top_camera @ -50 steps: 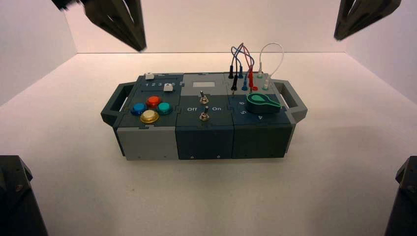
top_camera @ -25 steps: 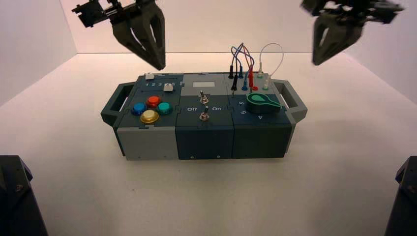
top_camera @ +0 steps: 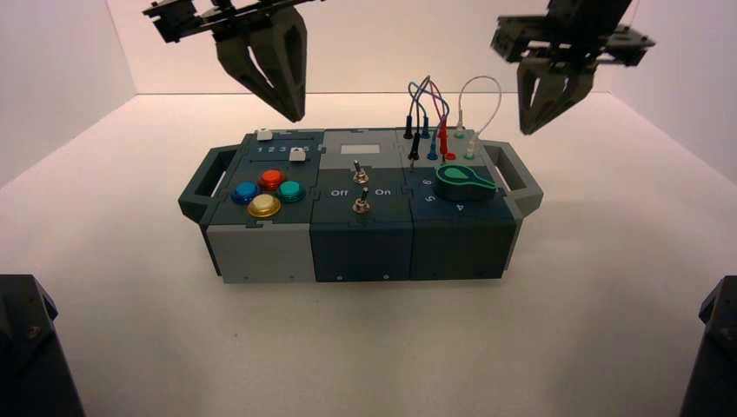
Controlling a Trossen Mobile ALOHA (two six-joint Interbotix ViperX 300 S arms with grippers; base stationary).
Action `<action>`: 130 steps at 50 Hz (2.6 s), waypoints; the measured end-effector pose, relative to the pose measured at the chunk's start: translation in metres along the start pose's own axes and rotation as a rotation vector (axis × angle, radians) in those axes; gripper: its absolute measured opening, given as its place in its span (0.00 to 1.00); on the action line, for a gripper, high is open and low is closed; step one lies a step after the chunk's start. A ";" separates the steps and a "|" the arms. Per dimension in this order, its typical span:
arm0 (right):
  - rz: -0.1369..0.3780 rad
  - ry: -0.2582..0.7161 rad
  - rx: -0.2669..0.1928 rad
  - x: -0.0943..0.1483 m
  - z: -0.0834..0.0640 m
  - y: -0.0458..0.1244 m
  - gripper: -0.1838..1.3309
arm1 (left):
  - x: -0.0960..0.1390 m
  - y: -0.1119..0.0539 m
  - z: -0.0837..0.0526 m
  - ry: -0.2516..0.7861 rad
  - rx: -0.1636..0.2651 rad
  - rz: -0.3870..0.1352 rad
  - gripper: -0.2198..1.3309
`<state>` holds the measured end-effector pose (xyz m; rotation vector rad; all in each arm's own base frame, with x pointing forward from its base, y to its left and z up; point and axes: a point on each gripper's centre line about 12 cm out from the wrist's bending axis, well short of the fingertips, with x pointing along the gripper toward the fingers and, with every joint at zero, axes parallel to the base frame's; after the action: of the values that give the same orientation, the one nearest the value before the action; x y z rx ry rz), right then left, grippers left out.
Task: Flip the bottom switch off with the left gripper.
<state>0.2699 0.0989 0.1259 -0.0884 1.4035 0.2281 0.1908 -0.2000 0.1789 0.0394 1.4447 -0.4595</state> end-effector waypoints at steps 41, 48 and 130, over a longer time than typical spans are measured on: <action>-0.005 0.116 -0.067 0.051 0.012 0.014 0.02 | 0.024 -0.045 0.009 0.096 0.025 -0.025 0.03; -0.005 0.114 -0.075 0.053 0.015 0.014 0.02 | 0.029 -0.049 0.009 0.090 0.001 -0.031 0.03; -0.003 0.064 -0.078 0.058 0.014 0.014 0.02 | 0.095 -0.040 0.004 0.030 -0.026 0.096 0.03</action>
<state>0.2894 0.1214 0.0723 -0.1636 1.4576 0.2794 0.1864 -0.2638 0.0985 0.0951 1.4708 -0.3629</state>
